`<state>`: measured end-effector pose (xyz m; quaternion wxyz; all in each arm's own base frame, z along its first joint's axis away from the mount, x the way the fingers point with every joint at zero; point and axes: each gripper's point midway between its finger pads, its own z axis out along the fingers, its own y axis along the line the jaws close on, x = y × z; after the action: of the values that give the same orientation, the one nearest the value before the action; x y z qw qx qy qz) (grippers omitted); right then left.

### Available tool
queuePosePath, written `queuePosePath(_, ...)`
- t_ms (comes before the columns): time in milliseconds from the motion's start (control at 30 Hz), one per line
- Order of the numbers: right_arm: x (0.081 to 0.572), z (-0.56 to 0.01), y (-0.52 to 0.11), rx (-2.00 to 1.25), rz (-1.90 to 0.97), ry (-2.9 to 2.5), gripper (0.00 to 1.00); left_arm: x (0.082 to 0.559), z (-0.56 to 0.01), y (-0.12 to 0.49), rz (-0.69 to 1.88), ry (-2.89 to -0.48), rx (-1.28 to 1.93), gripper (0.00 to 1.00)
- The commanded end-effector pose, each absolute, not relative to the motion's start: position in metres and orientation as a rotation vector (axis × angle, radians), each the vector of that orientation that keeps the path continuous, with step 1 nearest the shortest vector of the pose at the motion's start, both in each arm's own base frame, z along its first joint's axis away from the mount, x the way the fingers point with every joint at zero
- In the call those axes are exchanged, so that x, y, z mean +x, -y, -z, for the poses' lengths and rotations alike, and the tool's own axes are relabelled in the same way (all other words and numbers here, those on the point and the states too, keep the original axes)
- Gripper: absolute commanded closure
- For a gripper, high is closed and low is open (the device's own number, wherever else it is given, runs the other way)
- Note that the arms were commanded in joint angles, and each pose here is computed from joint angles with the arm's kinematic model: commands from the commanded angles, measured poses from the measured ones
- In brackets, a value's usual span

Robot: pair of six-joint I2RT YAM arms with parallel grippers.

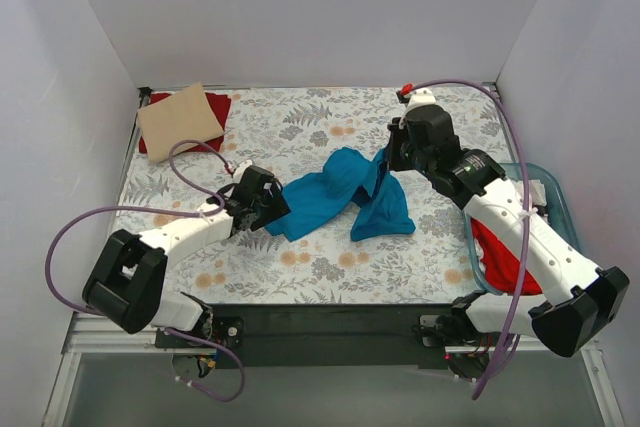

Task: Fold and stack the t-shirts
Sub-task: Flatten the tshirt out

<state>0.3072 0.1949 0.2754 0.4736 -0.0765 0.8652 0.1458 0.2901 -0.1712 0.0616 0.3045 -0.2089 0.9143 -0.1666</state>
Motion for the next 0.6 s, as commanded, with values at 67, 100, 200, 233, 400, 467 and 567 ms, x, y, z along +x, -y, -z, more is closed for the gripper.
queuePosePath(67,0.307,-0.276,-0.198,-0.200,-0.389,-2.107,0.99,0.314,-0.072,0.151,0.212,-2.346,-0.568,0.42)
queuePosePath(100,0.307,-0.275,-0.198,-0.199,-0.384,-2.109,0.99,0.318,-0.074,0.148,0.189,-2.331,-0.567,0.43)
queuePosePath(200,0.305,-0.273,-0.196,-0.197,-0.383,-2.111,0.99,0.334,-0.079,0.147,0.133,-2.306,-0.544,0.46)
queuePosePath(233,0.305,-0.273,-0.196,-0.195,-0.384,-2.111,0.99,0.337,-0.079,0.148,0.123,-2.309,-0.525,0.48)
queuePosePath(400,0.303,-0.270,-0.195,-0.189,-0.393,-2.118,0.99,0.345,-0.064,0.157,0.106,-2.358,-0.474,0.53)
queuePosePath(467,0.301,-0.271,-0.196,-0.190,-0.401,-2.116,0.99,0.344,-0.061,0.156,0.099,-2.368,-0.481,0.53)
queuePosePath(567,0.301,-0.270,-0.196,-0.190,-0.401,-2.118,0.99,0.342,-0.057,0.156,0.092,-2.378,-0.483,0.54)
